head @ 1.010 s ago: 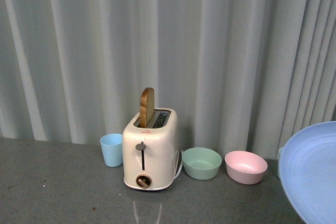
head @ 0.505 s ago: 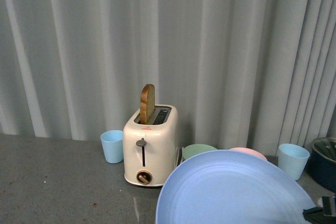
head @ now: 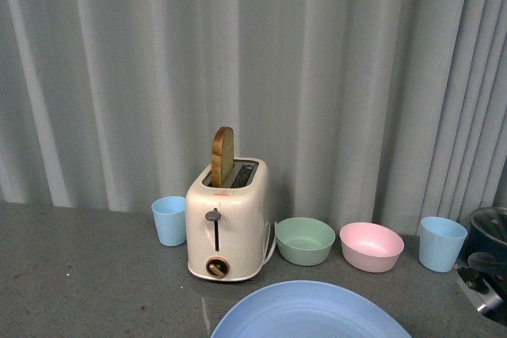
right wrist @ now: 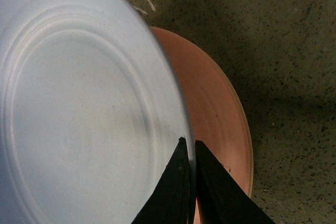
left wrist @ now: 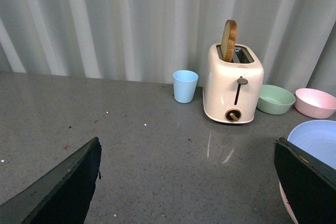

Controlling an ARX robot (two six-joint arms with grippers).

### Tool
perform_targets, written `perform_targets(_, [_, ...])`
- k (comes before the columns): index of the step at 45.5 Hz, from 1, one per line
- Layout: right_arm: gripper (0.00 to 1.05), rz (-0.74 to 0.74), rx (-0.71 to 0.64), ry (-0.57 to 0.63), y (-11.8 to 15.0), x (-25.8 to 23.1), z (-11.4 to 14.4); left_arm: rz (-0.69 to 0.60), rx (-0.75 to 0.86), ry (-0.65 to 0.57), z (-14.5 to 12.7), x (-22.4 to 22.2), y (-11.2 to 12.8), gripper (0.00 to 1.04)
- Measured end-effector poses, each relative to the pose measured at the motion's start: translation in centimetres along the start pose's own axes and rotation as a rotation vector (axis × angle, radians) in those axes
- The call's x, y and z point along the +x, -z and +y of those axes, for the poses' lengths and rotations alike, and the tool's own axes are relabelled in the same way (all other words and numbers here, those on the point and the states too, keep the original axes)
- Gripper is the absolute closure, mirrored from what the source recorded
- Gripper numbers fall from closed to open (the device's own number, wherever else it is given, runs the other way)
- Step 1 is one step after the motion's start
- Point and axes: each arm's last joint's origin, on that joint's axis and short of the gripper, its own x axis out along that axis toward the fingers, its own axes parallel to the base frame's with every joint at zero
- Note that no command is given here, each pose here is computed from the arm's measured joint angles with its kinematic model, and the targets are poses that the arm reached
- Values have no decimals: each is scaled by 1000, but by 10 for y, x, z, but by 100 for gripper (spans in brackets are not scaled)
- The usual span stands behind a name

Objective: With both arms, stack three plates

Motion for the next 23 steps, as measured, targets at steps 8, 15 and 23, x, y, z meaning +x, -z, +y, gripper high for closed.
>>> perform_targets(8, [102,22,14,0,6,8,-2,0,0,0,0,0,0,7])
perform_targets(15, [102,37,20,2,11,11,-4,0,0,0,0,0,0,7])
perform_targets(23, [102,46,29,9,14,12,-7,0,0,0,0,0,0,7])
